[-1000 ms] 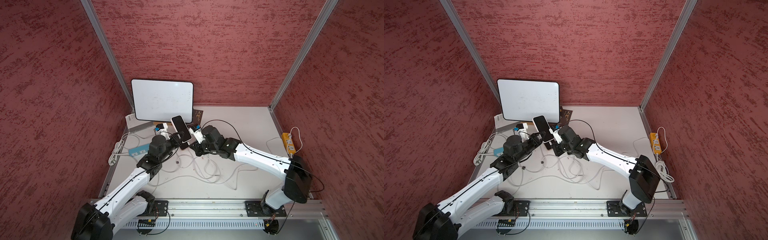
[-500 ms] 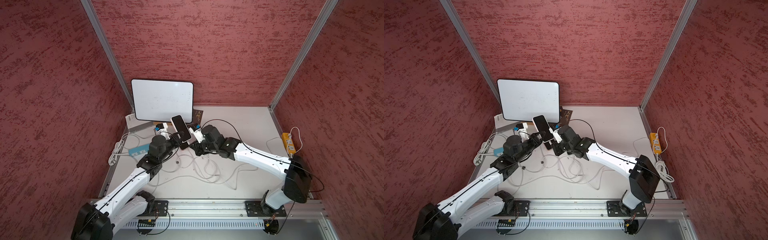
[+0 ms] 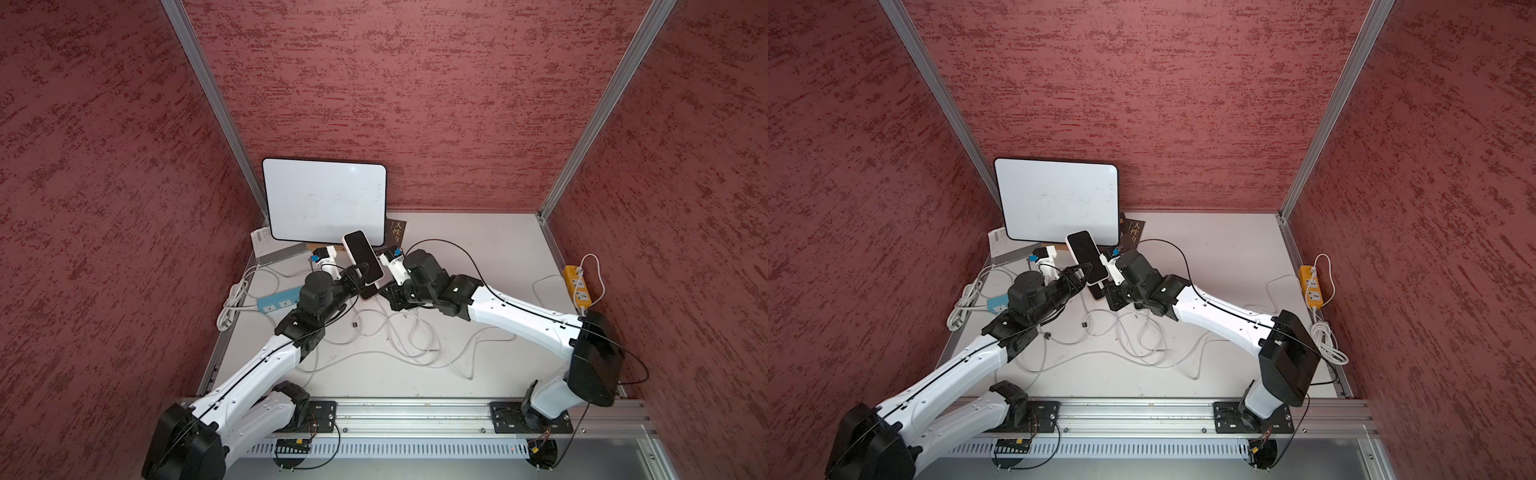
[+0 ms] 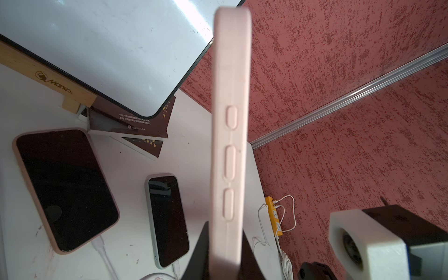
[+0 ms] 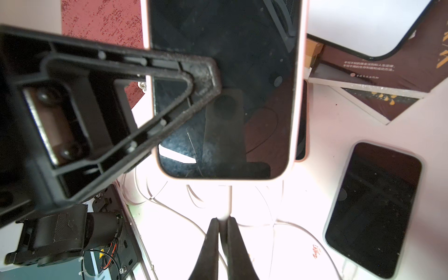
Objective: Plug the charging cable into the phone
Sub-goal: Insert the charging cable into the phone.
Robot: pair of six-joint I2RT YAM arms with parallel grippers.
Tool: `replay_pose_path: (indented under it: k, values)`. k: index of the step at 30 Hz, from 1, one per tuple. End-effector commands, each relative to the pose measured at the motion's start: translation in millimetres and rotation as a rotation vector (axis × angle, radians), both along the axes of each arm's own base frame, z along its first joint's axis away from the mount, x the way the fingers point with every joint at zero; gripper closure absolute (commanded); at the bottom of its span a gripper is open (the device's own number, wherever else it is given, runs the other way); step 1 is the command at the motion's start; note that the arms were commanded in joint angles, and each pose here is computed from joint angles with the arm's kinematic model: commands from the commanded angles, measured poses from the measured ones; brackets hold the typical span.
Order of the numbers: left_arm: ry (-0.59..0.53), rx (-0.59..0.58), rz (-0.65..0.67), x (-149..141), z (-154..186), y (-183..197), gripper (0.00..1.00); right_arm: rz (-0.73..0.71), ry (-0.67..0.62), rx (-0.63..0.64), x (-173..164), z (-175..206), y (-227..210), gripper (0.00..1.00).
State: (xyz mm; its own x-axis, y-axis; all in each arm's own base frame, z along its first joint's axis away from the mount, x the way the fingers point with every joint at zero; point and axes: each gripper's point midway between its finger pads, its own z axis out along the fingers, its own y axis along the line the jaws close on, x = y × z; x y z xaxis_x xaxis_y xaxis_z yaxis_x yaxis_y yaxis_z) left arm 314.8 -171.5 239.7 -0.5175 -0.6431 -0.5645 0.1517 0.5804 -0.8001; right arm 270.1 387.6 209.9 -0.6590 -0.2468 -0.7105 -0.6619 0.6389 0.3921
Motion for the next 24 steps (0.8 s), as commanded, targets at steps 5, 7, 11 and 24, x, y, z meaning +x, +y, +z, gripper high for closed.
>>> replay_pose_path:
  k: [5,7,11,24]
  values:
    - [-0.017,0.011,-0.042,-3.3,-3.9,-10.4,1.00,-0.024,-0.112,0.151,18.1,56.5,11.3,1.00]
    - [-0.018,0.013,-0.044,-3.9,-4.1,-10.7,1.00,-0.024,-0.116,0.154,18.9,58.2,12.1,1.00]
    - [-0.014,0.018,-0.045,-3.8,-5.8,-10.9,1.00,-0.029,-0.123,0.164,20.6,63.1,12.6,1.00]
    - [-0.008,0.026,-0.056,-4.7,-9.8,-13.3,1.00,-0.051,-0.112,0.209,31.9,73.3,13.2,1.00]
